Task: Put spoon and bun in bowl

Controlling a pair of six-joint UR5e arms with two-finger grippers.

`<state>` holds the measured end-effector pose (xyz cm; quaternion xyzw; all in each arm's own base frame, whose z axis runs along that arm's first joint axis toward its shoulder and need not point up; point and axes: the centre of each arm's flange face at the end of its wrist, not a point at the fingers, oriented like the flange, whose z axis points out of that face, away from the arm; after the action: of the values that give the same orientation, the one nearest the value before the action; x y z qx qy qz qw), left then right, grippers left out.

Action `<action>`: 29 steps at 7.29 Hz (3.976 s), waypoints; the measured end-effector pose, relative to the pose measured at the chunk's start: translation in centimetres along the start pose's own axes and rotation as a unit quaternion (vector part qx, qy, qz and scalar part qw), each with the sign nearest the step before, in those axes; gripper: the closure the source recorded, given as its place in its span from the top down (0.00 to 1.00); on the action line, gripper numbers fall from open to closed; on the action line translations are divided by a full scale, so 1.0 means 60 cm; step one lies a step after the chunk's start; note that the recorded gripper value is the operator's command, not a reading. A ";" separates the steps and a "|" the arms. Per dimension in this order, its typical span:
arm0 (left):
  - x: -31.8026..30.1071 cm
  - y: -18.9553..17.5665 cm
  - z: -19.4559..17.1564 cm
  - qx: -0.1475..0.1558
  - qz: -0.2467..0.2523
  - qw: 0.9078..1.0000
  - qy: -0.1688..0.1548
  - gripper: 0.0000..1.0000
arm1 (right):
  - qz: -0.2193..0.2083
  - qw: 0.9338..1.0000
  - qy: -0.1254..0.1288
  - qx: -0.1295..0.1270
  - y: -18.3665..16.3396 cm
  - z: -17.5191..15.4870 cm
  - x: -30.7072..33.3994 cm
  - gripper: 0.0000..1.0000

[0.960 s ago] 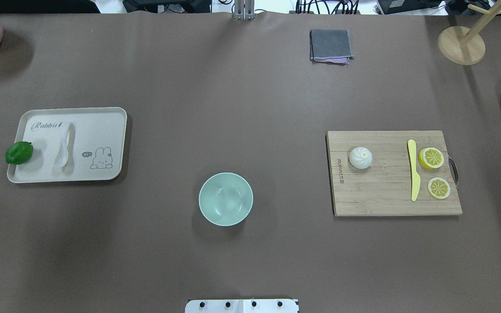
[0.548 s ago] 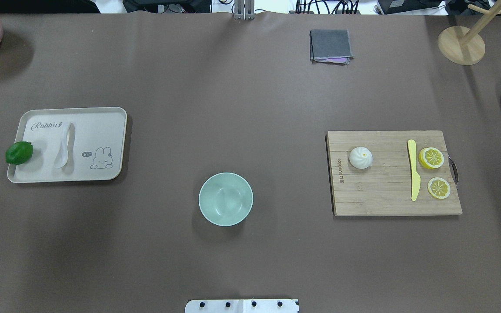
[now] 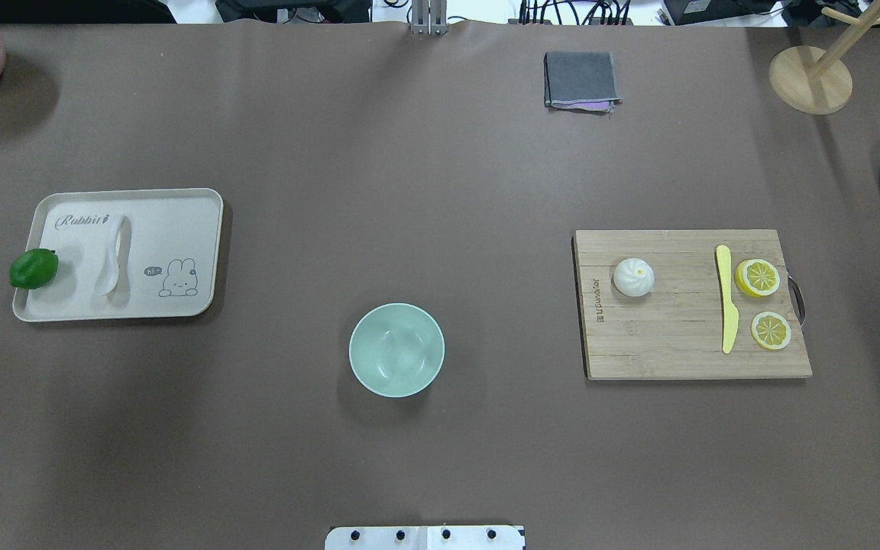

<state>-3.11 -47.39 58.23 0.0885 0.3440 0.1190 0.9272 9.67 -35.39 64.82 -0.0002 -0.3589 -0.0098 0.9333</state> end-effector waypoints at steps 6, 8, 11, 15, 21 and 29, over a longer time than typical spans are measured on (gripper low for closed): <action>0.043 -0.092 -0.060 0.110 0.084 0.990 -0.007 0.99 | -0.070 0.990 -0.038 0.114 -0.046 -0.063 -0.067 1.00; 0.068 -0.116 -0.080 0.148 0.089 0.985 0.026 0.99 | -0.075 0.989 -0.039 0.121 -0.049 -0.068 -0.072 1.00; 0.114 -0.127 -0.074 0.164 0.082 0.980 0.076 0.99 | -0.046 0.989 -0.064 0.125 -0.064 -0.076 -0.112 1.00; 0.233 -0.180 -0.027 0.128 -0.034 0.983 0.124 0.99 | 0.018 0.987 -0.085 0.133 -0.135 -0.028 -0.320 1.00; 0.414 -0.195 0.146 0.101 -0.106 0.985 0.093 0.97 | 0.071 0.985 -0.062 0.144 -0.165 0.113 -0.683 0.98; 0.391 -0.162 0.328 0.134 -0.095 0.983 0.082 0.59 | 0.097 0.982 -0.057 0.150 -0.145 0.133 -0.722 0.99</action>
<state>28.66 -51.67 56.06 0.1688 0.4384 -0.0100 0.8827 -27.98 -43.23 41.69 0.1043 -0.4077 0.1343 0.8972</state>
